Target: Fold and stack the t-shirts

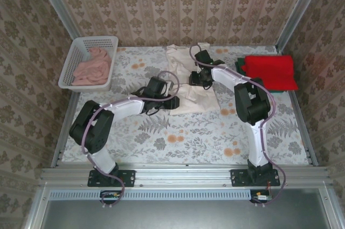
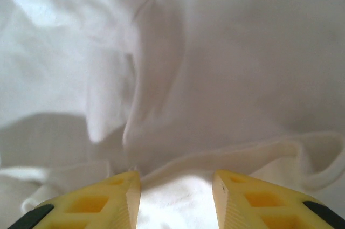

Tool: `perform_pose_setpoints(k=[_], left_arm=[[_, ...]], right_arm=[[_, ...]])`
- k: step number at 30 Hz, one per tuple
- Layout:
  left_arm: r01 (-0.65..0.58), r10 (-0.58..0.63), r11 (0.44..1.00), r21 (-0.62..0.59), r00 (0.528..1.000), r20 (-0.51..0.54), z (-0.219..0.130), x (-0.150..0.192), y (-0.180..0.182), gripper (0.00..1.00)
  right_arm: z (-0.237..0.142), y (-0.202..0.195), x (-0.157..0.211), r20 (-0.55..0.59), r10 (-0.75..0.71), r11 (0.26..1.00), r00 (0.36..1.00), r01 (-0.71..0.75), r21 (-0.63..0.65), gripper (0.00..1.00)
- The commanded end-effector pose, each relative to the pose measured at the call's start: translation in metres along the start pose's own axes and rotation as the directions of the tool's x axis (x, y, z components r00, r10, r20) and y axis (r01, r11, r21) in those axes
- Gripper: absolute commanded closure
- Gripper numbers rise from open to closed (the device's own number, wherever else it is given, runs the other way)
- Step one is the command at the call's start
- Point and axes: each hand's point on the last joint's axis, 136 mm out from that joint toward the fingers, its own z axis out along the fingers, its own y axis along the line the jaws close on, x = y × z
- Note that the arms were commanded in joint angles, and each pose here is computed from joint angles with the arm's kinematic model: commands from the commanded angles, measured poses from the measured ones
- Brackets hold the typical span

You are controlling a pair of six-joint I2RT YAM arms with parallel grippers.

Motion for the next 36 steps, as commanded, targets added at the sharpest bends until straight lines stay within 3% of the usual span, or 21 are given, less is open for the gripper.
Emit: perform_pose_setpoints(k=[1,5,14,21,25,30,36], left_arm=[[-0.055,0.053,0.996,-0.069,0.998,-0.026,0.014,-0.022,0.017,0.54],[-0.070,0.063,0.993,-0.100,0.996,-0.068,0.032,-0.043,0.030,0.56],[-0.043,0.034,0.995,-0.094,0.995,-0.096,0.065,-0.074,0.048,0.59],[-0.056,0.054,0.994,-0.098,0.998,-0.024,0.052,-0.113,0.046,0.59],[-0.066,0.069,0.992,-0.109,0.997,0.027,0.025,-0.126,0.032,0.55],[-0.105,0.108,0.993,-0.053,0.992,0.062,0.005,-0.091,-0.002,0.52],[-0.060,0.058,0.996,0.058,0.998,0.034,0.009,-0.007,-0.016,0.52]], right_arm=[[0.017,-0.030,0.016,-0.092,0.020,0.994,0.996,-0.010,0.106,0.58],[0.012,-0.042,0.011,-0.073,0.045,0.992,0.996,-0.036,0.121,0.58],[-0.052,-0.054,0.003,0.057,0.037,0.991,0.998,-0.044,0.130,0.54],[-0.046,-0.038,0.041,0.056,0.037,0.998,0.998,-0.039,0.044,0.53],[-0.027,-0.051,0.070,0.002,0.054,0.993,0.999,-0.054,0.107,0.54],[-0.030,-0.047,0.106,0.042,0.089,0.991,0.995,-0.093,0.097,0.51],[-0.041,-0.049,0.133,0.033,0.091,0.982,0.995,-0.095,0.164,0.48]])
